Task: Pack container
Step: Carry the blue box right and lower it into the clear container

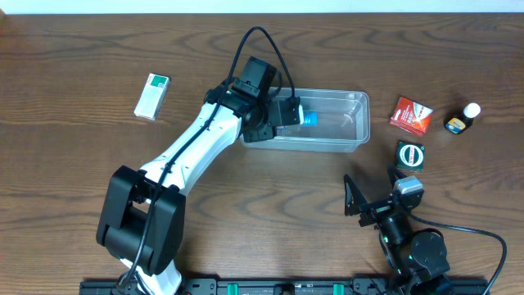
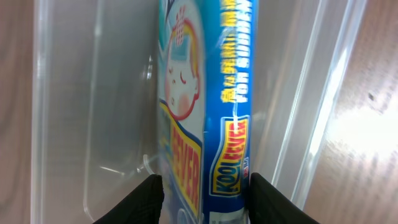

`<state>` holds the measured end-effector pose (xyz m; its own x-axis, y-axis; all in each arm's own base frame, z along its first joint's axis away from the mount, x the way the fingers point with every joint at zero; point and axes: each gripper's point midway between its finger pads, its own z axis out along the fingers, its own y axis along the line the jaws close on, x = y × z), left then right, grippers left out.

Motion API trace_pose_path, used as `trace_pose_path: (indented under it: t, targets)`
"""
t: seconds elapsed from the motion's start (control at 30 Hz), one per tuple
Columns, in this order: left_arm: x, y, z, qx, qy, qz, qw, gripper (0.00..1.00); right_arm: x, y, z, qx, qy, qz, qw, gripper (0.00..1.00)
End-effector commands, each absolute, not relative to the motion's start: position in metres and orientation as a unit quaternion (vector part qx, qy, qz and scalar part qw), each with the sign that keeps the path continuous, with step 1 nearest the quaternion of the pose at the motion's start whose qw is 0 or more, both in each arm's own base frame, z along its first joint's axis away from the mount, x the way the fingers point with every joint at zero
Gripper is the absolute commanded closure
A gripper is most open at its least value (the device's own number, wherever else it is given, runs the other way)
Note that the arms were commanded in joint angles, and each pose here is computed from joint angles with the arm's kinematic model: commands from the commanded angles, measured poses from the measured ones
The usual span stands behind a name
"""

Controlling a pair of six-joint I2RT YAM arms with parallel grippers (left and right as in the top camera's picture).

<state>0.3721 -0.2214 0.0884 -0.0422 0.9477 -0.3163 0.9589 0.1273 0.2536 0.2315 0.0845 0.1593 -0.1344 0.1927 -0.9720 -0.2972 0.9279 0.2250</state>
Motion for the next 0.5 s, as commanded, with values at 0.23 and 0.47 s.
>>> trace_pose_path:
  t: [0.23,0.47]
  targets:
    - [0.358,-0.214,0.159,0.648,0.715,-0.002,0.262,0.54,0.231,0.086,0.158,-0.042,0.731,0.185,0.656,0.01]
    - [0.372,-0.201,0.215,0.541,0.767,0.015,0.346,0.55,0.231,0.086,0.158,-0.042,0.731,0.185,0.656,0.01]
